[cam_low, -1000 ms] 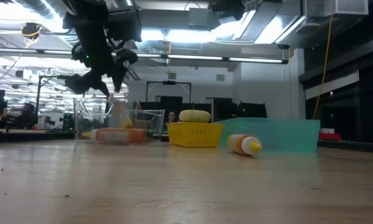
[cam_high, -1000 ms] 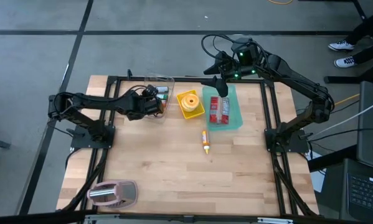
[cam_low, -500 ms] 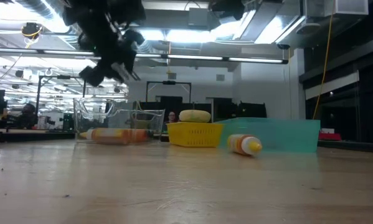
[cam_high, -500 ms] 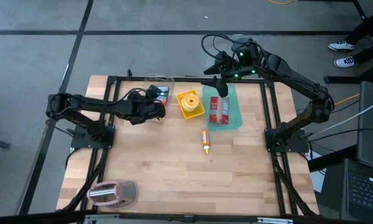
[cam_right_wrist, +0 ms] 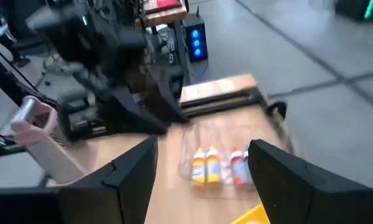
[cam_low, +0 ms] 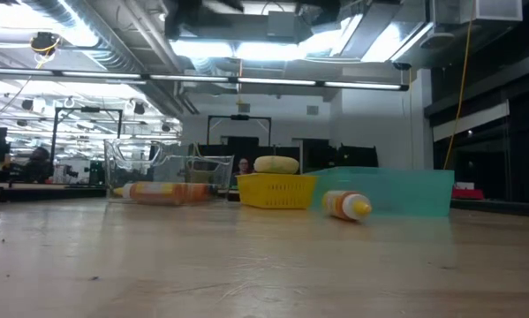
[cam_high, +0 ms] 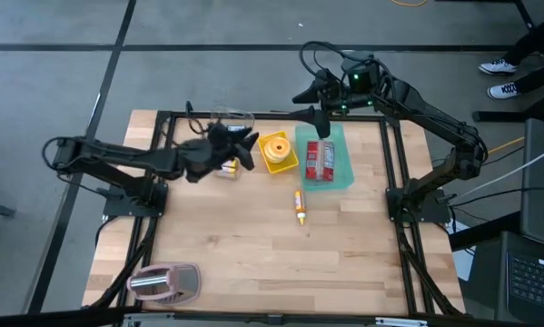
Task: Pick & Place Food Item
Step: Put the yellow food coloring bottle into the transparent bin
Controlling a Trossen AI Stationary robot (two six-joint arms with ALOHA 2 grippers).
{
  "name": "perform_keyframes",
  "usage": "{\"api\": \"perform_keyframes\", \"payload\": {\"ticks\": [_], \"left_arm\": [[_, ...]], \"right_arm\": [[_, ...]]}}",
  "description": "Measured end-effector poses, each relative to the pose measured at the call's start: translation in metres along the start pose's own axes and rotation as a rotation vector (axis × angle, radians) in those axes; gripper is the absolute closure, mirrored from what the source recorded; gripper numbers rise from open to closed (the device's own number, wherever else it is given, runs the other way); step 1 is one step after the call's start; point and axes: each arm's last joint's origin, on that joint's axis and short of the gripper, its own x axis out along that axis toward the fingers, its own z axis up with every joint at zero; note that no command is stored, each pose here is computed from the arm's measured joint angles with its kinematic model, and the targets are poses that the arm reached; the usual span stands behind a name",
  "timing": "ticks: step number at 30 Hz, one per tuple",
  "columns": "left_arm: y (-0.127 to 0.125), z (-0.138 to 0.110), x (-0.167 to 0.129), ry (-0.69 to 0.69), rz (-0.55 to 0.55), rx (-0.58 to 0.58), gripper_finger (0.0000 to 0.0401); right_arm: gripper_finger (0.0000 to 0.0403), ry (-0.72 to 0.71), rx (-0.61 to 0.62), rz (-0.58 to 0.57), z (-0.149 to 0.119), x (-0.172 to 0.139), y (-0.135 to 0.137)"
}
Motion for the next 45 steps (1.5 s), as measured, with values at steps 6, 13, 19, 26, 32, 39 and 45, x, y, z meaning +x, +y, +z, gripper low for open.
{"api": "perform_keyframes", "payload": {"ticks": [6, 13, 19, 26, 32, 39, 45], "left_arm": [[0.006, 0.051, -0.013, 0.043, -0.168, 0.196, 0.0249], [0.042, 0.083, -0.034, 0.249, -0.305, 0.268, 0.0249], [0.065, 0.087, -0.051, 0.373, -0.341, 0.328, 0.0249], [0.068, 0.089, -0.056, 0.377, -0.382, 0.364, 0.0249], [0.066, 0.087, -0.054, 0.399, -0.429, 0.37, 0.0249], [0.065, 0.086, -0.054, 0.412, -0.474, 0.371, 0.0249], [0.066, 0.086, -0.054, 0.421, -0.471, 0.371, 0.0249]], "right_arm": [[0.0156, 0.173, 0.29, -0.049, -0.019, 0.008, 0.011], [0.0156, 0.373, 0.496, -0.254, -0.048, 0.038, 0.039], [0.0156, 0.639, 0.648, -0.476, -0.084, 0.053, 0.057], [0.0156, 0.729, 0.816, -0.56, -0.124, 0.076, 0.088], [0.0156, 0.736, 0.99, -0.615, -0.171, 0.095, 0.098], [0.0156, 0.62, 1.142, -0.657, -0.204, 0.11, 0.094], [0.0156, 0.639, 1.183, -0.769, -0.233, 0.107, 0.087]]}}
